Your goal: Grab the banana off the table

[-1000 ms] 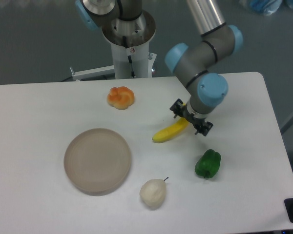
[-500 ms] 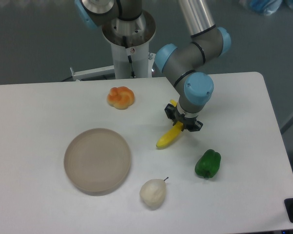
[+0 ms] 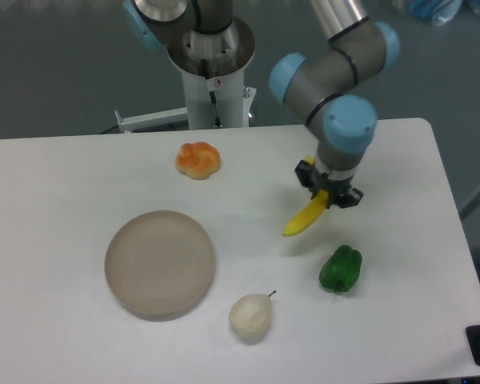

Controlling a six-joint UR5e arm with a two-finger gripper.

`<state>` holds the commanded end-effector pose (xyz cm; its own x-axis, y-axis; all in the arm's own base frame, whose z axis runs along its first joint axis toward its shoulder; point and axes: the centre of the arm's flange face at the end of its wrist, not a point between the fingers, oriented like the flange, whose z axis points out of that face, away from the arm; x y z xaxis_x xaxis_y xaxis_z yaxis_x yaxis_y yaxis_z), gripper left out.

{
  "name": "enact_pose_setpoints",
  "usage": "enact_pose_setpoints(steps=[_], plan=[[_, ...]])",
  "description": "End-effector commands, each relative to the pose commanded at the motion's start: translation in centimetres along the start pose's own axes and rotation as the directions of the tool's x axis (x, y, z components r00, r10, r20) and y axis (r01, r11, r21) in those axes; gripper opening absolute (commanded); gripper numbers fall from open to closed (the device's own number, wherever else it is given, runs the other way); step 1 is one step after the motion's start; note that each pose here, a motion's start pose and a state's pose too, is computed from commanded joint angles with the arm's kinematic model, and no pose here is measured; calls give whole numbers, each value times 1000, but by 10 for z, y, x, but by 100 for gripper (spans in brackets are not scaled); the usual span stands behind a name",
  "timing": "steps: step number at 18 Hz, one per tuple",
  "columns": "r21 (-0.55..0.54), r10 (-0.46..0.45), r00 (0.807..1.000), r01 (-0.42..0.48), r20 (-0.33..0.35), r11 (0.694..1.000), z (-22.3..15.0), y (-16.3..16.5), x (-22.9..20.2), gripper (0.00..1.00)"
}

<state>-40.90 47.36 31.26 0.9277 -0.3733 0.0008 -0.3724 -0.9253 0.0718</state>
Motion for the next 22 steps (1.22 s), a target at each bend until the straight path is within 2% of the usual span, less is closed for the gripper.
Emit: enact_pose_setpoints(steps=[3,6,8,11,17,22], plan=[[18,12,1000,-12,21,1000,-14,1,-30,0],[15,20,999,-20,42,1000,-3,-7,-81,0],[19,10,999,-10,32,1000,4,7,-107,0],[34,105,994,-105,2,994,3,8,-131,0],[65,167,986,-167,13,984,0,3,-141,0],[62,173,985,-173,15,983,-2,0,-139,0]])
